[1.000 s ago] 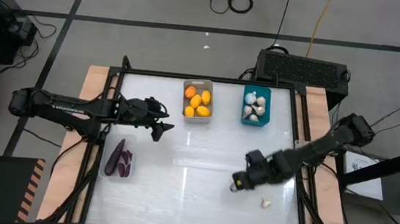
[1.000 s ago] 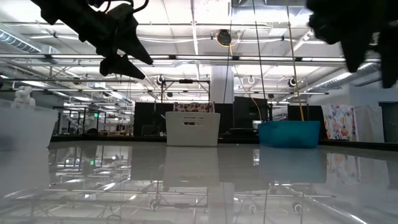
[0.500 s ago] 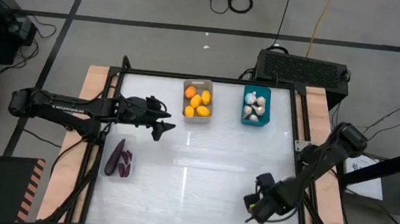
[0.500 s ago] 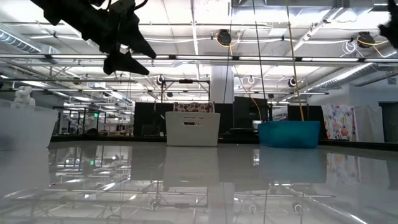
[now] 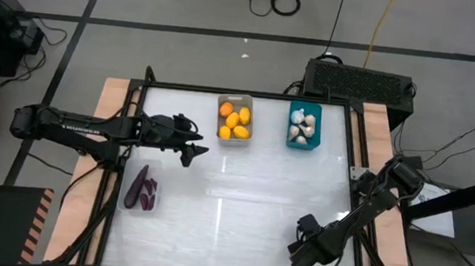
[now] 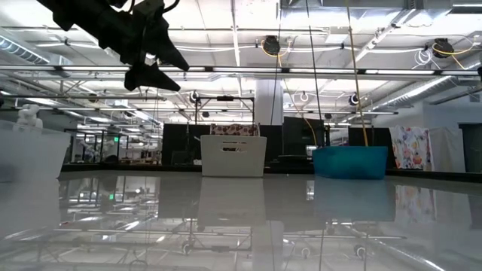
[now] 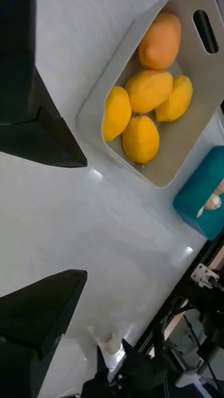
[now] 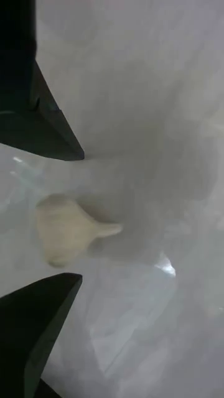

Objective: Sort produce into baskets
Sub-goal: Put the white garlic into the blue bin

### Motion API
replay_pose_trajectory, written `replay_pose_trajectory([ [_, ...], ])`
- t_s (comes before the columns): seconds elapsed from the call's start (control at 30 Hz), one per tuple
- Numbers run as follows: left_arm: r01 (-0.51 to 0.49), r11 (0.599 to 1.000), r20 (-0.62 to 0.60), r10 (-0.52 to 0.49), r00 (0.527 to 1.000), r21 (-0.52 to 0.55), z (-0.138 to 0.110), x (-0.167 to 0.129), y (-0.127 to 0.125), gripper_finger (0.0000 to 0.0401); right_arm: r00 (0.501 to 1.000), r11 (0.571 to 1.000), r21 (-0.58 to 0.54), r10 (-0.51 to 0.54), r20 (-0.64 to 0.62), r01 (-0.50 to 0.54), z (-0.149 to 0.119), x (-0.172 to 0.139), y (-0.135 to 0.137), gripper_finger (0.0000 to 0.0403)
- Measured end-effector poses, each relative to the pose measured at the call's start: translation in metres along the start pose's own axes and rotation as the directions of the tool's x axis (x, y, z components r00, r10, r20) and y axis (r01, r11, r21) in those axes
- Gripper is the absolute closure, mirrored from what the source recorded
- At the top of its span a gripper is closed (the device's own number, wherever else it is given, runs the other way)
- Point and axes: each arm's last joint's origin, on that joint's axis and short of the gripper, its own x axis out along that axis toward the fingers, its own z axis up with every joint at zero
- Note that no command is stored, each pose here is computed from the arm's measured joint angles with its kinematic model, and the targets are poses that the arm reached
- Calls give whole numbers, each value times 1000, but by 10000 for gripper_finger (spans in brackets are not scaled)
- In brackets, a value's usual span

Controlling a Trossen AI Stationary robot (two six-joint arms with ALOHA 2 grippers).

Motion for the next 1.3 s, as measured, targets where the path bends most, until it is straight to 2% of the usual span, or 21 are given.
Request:
replay_pose_trajectory([
  [0.2, 0, 1000, 0, 0, 1000, -28, 0, 0, 0, 114, 1000, 1000, -27, -1, -11, 1, -1, 4, 3, 152],
  [0.53, 7, 999, -5, -7, 1000, -33, 0, 0, 0, 114, 1000, 998, -60, -17, -6, 16, 10, -6, -3, 283],
  [0.67, 13, 998, -10, -13, 1000, -61, 0, 0, 0, 114, 998, 994, -93, -51, 36, 54, 27, -18, -12, 298],
  [0.8, 15, 997, -11, -16, 1000, -82, 0, 0, 0, 114, 985, 994, -87, -45, 168, 60, 53, -38, -24, 283],
  [0.97, 15, 996, -11, -16, 1000, -88, 0, 0, 0, 114, 921, 996, -19, -72, 382, 85, 100, -62, -42, 275],
  [1.13, 15, 991, -10, -17, 1000, -133, 0, 0, -1, 114, 879, 994, -4, -96, 468, 111, 152, -79, -61, 274],
  [1.3, 15, 988, -10, -17, 1000, -155, 0, 0, -1, 114, 855, 988, 17, -139, 500, 151, 204, -85, -80, 274],
])
